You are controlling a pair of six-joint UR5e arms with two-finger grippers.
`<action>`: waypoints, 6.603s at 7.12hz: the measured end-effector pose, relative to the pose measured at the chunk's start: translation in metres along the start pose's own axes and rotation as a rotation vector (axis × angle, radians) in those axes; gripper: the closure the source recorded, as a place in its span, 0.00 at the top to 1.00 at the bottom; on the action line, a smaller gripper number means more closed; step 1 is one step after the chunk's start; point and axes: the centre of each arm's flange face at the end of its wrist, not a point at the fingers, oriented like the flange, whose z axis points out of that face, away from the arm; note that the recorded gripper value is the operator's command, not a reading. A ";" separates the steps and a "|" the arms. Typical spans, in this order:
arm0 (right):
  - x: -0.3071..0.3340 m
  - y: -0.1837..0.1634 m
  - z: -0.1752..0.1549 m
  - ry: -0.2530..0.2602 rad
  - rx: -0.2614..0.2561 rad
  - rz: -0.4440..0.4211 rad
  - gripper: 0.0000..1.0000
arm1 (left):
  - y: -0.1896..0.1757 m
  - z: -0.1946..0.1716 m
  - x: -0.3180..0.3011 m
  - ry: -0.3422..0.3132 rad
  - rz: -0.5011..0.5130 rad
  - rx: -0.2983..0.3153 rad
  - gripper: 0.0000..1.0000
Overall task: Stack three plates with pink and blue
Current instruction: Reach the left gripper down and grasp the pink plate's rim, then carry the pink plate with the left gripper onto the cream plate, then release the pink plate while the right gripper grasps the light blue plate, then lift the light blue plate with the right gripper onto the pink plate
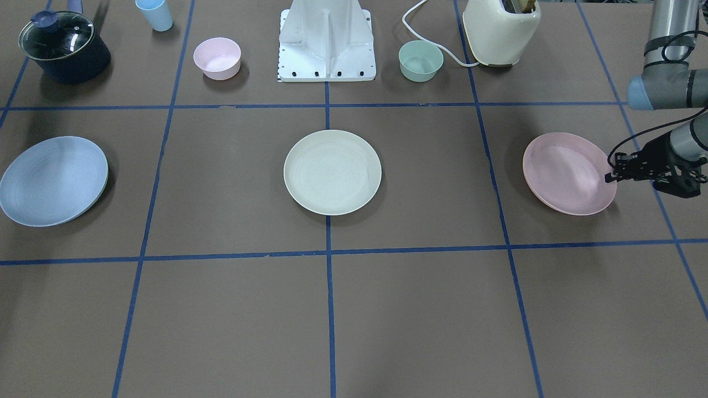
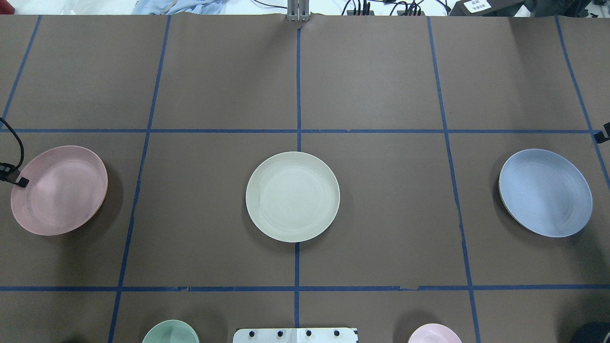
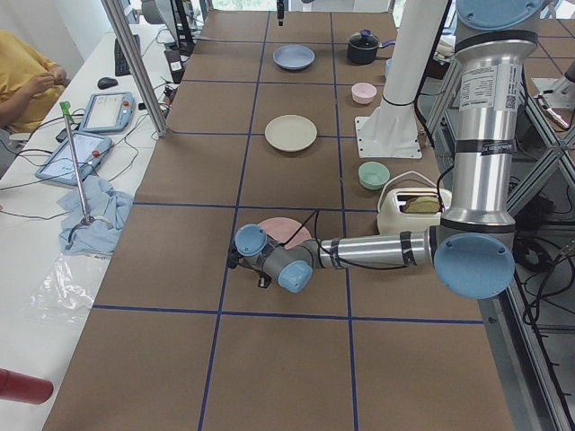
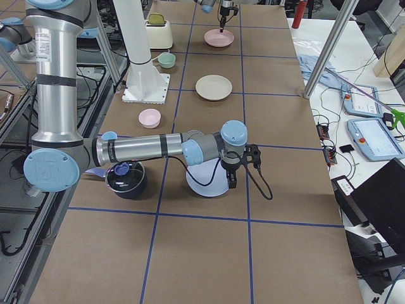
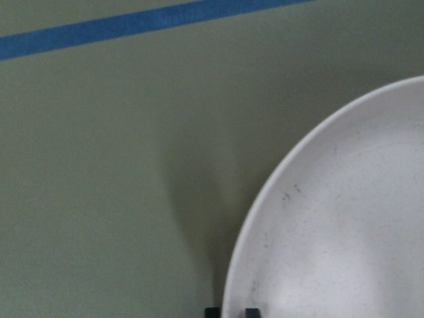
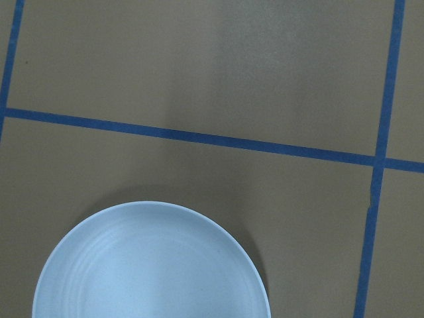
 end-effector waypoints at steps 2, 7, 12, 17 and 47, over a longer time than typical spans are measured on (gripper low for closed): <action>0.000 0.000 0.000 0.000 0.001 -0.001 1.00 | -0.016 -0.026 0.049 0.054 -0.034 0.031 0.00; -0.003 0.000 0.007 -0.001 -0.014 -0.003 1.00 | -0.081 -0.051 0.290 0.240 -0.207 0.024 0.00; -0.004 -0.001 0.016 -0.001 -0.033 -0.005 1.00 | -0.063 0.031 0.480 0.274 -0.160 0.008 0.00; -0.005 0.000 0.018 -0.002 -0.036 -0.007 1.00 | -0.067 0.060 0.502 0.254 -0.159 0.006 0.80; -0.530 0.048 0.132 -0.315 -0.019 0.496 0.00 | -0.085 -0.070 0.409 0.289 -0.171 0.165 0.79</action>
